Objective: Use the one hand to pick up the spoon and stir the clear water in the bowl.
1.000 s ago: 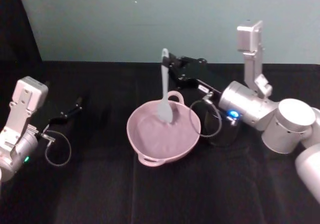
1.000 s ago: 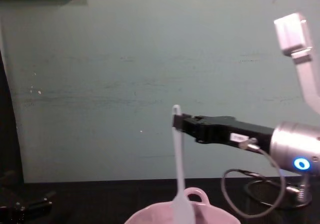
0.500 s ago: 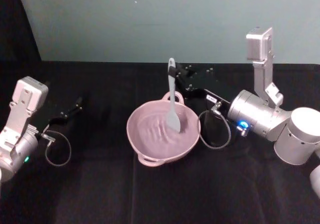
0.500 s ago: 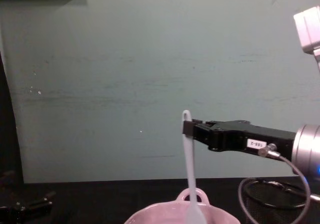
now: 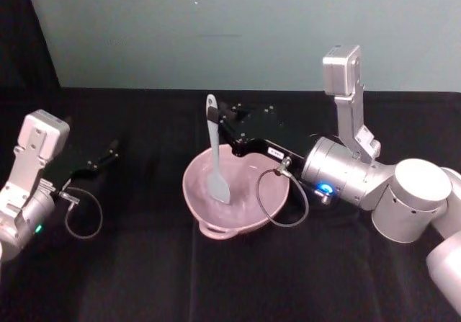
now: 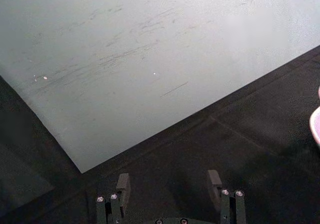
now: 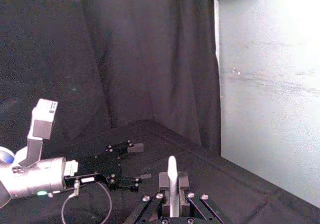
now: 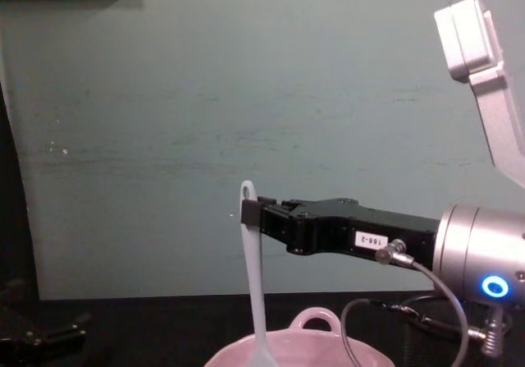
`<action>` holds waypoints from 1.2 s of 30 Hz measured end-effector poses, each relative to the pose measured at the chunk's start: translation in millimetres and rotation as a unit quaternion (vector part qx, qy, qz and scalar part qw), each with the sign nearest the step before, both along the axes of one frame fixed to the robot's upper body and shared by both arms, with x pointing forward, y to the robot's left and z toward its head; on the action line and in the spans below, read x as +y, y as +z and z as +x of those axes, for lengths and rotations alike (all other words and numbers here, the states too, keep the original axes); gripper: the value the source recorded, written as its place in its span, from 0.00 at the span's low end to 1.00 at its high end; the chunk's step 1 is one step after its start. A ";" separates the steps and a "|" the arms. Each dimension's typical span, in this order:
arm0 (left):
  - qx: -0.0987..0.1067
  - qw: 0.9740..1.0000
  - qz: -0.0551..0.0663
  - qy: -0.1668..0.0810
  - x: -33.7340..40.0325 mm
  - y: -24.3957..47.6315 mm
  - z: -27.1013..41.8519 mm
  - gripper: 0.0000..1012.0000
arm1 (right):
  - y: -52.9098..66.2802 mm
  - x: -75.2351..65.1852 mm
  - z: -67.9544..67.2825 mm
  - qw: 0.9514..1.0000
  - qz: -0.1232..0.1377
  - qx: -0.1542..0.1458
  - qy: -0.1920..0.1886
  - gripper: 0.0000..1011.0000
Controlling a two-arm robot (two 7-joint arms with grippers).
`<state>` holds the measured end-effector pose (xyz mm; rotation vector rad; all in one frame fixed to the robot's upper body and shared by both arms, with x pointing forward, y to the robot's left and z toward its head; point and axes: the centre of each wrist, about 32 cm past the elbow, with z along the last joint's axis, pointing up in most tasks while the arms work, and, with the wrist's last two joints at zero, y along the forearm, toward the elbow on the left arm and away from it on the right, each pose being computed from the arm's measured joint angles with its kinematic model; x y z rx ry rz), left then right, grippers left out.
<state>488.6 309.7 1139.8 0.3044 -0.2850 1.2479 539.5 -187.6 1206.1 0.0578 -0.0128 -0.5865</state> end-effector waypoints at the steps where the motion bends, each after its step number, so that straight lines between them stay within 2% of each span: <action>1: 0.000 1.000 0.000 0.000 0.0 0.0 0.0 1.00 | 0.5 -0.3 -0.3 1.000 0.001 -0.001 -0.001 0.11; 7: 0.000 1.000 0.000 0.000 0.0 0.0 0.0 1.00 | 8.0 -5.3 -3.0 1.000 0.004 -0.010 -0.008 0.11; 10: 0.000 1.000 0.000 0.000 0.0 0.0 0.0 1.00 | 19.7 -11.3 -5.3 1.000 0.007 -0.025 -0.015 0.11; 11: 0.000 1.000 0.000 0.000 0.0 0.0 0.0 1.00 | 19.7 -11.3 -5.3 1.000 0.007 -0.025 -0.015 0.11; 13: 0.000 1.000 0.000 0.000 0.0 0.0 0.0 1.00 | 29.3 -16.9 -6.8 0.999 0.009 -0.037 -0.022 0.11; 17: 0.000 1.000 0.000 0.000 0.0 0.0 0.0 1.00 | 46.5 -32.5 -10.7 0.997 0.020 -0.057 -0.038 0.11; 20: 0.000 1.000 0.000 0.000 0.0 0.0 0.0 1.00 | 56.2 -47.3 -14.0 0.996 0.028 -0.067 -0.055 0.11; 21: 0.000 1.000 0.000 0.000 0.0 0.0 0.0 1.00 | 56.2 -47.3 -14.0 0.996 0.028 -0.067 -0.055 0.11; 24: 0.000 1.000 0.000 0.000 0.0 0.0 0.0 1.00 | 65.1 -66.3 -19.5 0.993 0.034 -0.077 -0.079 0.11; 30: 0.000 1.000 0.000 0.000 0.0 0.0 0.0 1.00 | 72.5 -92.5 -30.2 0.990 0.035 -0.085 -0.111 0.11; 36: 0.000 1.000 0.000 0.000 0.0 0.0 0.0 1.00 | 69.8 -108.1 -37.9 0.988 0.039 -0.071 -0.131 0.11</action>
